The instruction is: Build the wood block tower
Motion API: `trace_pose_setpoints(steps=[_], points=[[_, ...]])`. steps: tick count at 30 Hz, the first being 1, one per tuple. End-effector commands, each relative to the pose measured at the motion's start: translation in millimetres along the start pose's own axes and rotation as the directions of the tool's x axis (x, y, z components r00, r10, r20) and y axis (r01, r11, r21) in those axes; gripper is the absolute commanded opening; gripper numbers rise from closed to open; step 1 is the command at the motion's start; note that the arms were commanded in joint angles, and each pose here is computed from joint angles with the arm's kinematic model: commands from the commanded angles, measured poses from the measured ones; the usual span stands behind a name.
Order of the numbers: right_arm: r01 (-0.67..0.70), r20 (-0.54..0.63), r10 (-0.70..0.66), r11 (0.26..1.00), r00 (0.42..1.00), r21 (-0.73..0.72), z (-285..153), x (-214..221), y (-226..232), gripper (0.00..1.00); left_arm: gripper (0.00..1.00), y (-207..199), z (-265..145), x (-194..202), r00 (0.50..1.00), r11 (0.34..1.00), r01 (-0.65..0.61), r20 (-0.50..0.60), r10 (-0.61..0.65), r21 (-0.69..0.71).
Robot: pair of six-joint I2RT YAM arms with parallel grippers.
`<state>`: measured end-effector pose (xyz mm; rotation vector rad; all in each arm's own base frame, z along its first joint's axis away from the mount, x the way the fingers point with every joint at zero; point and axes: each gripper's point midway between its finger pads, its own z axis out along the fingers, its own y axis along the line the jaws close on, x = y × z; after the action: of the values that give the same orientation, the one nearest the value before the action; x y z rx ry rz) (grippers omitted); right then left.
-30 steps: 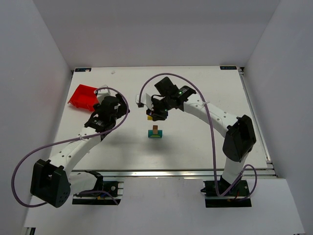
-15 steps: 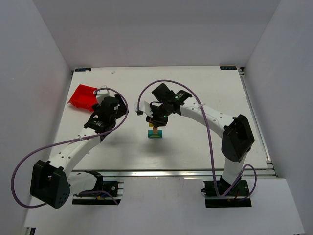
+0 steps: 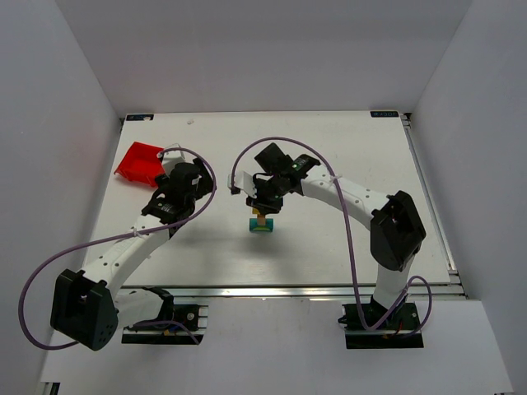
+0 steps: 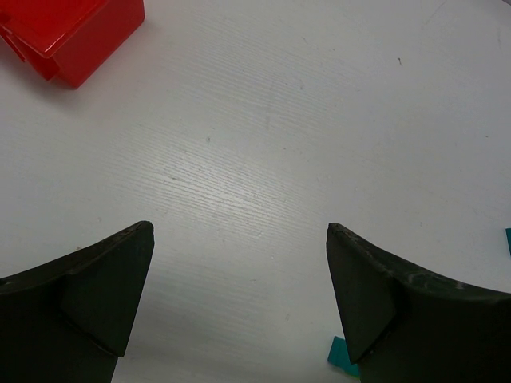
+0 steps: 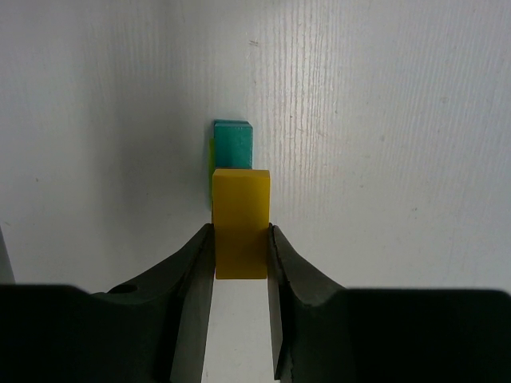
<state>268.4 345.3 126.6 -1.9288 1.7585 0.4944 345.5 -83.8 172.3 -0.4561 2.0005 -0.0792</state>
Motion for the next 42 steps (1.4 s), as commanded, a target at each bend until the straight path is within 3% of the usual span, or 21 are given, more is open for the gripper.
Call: trace_pose_setpoints(steps=[1,27,42], points=[[-0.002,0.008,0.002,1.000,1.000,0.016,1.9,-2.1,-0.3,0.29,0.98,1.2,-1.0,-6.3,1.000,1.000,0.008,0.030,-0.008,-0.002],[-0.020,0.013,0.020,1.000,1.000,-0.010,5.8,0.4,6.4,0.34,0.98,3.0,0.0,-7.7,0.999,1.000,0.003,0.039,-0.003,-0.013],[-0.037,0.010,0.036,0.998,0.999,0.050,4.5,3.4,3.0,0.40,0.98,3.5,0.4,-7.1,0.999,1.000,-0.001,0.038,0.001,-0.015]])
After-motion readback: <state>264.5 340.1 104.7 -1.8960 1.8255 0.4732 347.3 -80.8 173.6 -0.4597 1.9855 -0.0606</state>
